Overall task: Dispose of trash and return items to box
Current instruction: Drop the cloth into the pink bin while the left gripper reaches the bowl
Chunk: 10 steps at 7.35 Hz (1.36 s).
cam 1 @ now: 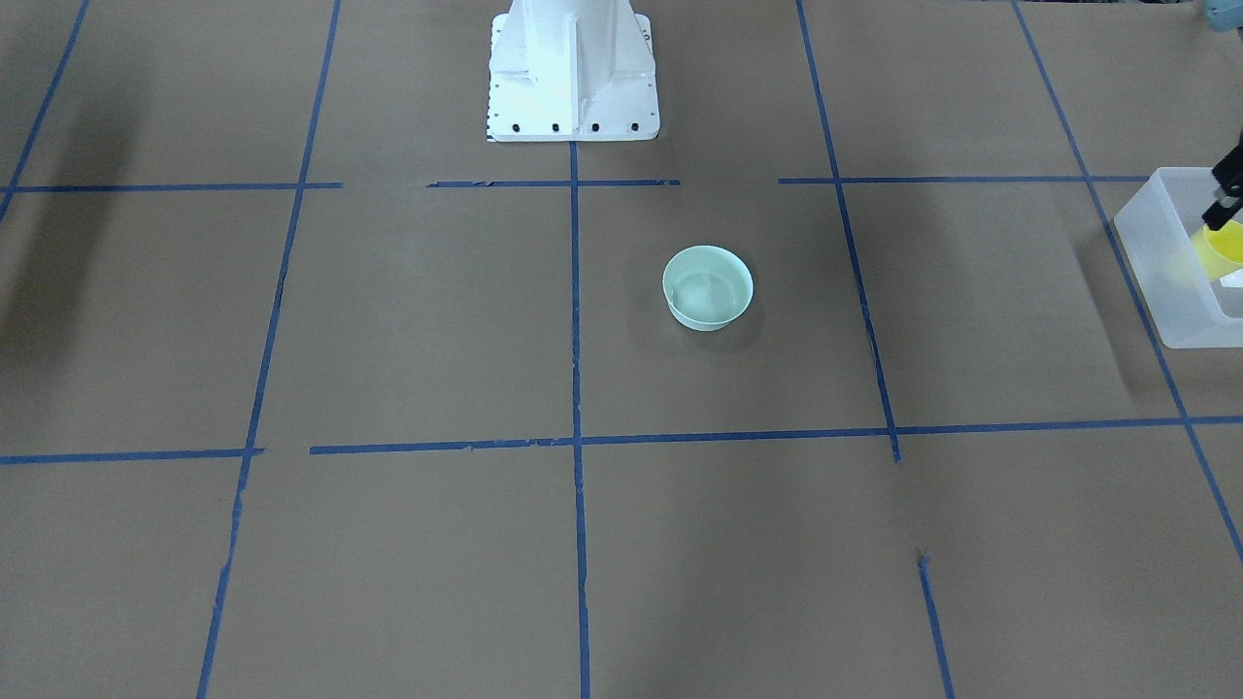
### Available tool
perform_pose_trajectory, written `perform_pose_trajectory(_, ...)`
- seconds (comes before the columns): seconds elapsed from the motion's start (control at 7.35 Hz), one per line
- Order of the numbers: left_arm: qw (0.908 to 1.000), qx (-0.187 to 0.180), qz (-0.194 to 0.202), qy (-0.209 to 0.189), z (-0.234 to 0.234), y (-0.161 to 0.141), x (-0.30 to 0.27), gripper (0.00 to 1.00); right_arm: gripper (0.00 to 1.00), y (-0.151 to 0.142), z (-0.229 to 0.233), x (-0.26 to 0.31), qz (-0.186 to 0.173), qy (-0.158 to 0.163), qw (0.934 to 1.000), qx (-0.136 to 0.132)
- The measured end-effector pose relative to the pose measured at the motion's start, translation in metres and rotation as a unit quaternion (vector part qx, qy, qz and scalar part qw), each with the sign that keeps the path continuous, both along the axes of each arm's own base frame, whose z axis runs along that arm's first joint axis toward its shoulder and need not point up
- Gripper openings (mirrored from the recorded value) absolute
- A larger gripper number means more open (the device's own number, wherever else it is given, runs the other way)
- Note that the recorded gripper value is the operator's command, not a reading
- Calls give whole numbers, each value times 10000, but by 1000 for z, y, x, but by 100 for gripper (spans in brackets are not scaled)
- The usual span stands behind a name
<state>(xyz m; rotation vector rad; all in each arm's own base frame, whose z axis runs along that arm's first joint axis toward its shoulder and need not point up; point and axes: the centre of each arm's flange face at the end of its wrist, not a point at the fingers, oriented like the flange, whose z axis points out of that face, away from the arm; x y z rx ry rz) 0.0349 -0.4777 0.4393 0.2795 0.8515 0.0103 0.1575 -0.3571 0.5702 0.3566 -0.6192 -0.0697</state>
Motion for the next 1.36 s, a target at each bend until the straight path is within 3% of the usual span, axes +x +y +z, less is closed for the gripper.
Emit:
perform_pose_trajectory(0.41, 9969, -449, 105, 638, -23, 17, 108, 100, 0, -5, 83, 34, -441, 221, 9982, -349)
perform_pose_trajectory(0.54, 9950, -563, 158, 810, -23, 24, 134, 100, 5, -8, 107, 37, -575, 229, 9970, -456)
perform_pose_trajectory(0.68, 9937, -635, 172, 912, -23, 29, 155, 100, 99, -9, 123, 39, -635, 211, 9962, -554)
perform_pose_trajectory(1.09, 9901, -864, -32, 1102, -56, 39, 231, 100, 100, -4, 147, 39, -592, 69, 9949, -810)
perform_pose_trajectory(1.36, 9880, -1040, -222, 1119, -91, 50, 291, 100, 100, -4, 148, 37, -263, -103, 9938, -1075)
